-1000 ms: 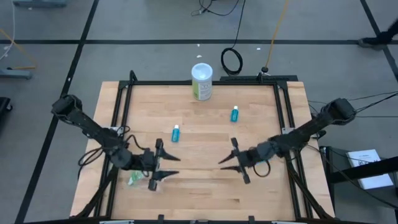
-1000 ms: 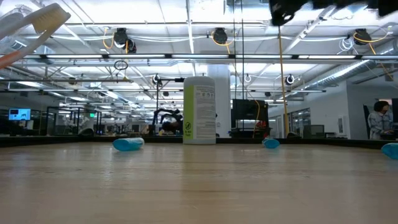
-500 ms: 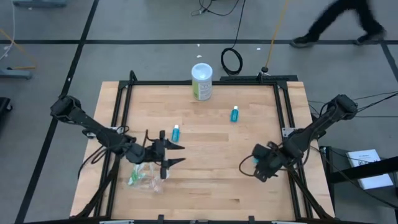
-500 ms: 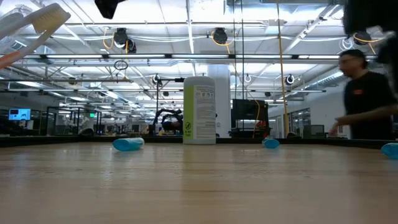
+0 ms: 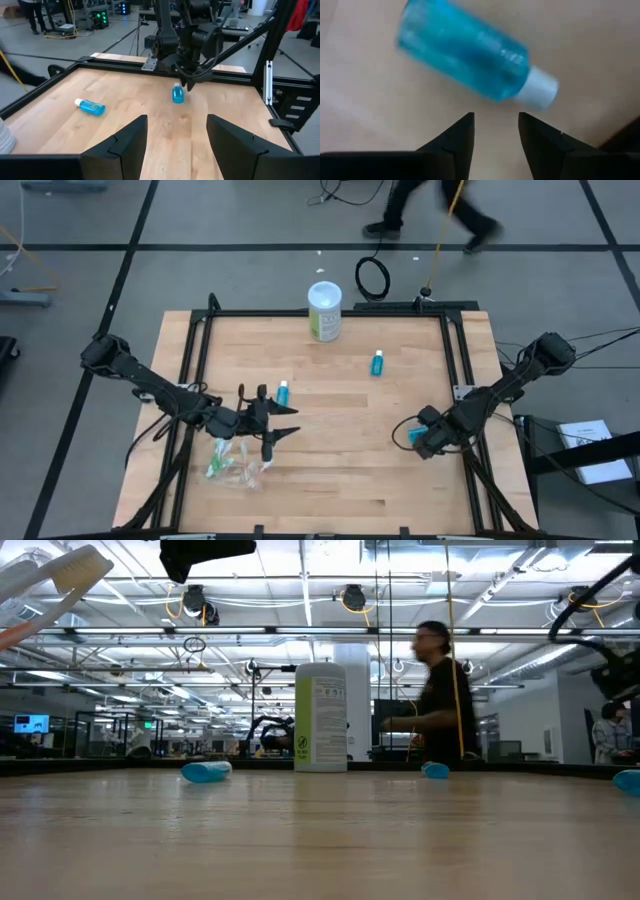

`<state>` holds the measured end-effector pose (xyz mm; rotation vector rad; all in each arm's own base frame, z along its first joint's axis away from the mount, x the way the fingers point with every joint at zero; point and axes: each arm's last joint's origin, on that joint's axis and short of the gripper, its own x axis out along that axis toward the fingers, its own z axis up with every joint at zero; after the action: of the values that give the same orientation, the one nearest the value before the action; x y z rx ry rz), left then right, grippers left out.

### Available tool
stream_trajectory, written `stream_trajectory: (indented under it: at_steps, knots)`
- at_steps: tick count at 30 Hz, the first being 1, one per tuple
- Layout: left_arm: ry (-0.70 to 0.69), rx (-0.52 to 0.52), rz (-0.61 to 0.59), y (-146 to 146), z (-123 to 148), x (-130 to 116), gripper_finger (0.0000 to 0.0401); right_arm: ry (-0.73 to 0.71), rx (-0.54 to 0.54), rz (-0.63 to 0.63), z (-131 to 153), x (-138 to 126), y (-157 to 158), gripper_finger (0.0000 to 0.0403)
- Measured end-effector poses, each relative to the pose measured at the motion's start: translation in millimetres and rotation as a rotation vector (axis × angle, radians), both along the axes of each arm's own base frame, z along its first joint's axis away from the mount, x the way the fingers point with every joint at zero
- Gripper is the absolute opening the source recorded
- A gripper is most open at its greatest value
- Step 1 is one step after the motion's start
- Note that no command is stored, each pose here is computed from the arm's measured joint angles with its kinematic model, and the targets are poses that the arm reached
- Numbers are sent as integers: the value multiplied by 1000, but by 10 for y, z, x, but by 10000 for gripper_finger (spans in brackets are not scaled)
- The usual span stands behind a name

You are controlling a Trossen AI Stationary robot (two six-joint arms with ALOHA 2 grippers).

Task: Pick & Place toothbrushing station
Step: Put the blue mouthwash into the transparent organizer

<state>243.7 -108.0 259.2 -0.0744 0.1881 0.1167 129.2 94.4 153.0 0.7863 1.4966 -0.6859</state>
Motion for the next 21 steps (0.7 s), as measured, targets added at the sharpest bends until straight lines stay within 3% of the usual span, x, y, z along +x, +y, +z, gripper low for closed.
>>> stream_trajectory:
  at_steps: [12, 18, 21]
  knots:
    - [14, -23, 5, 0, -18, -5, 212, -7, -154, -204, -240, -13, -360, 137]
    - [12, -39, 8, 0, -18, -5, 212, -29, -208, -186, -221, -4, -450, 136]
    - [12, -40, 8, 0, -17, -4, 212, -80, -296, -205, -191, -7, -504, 132]
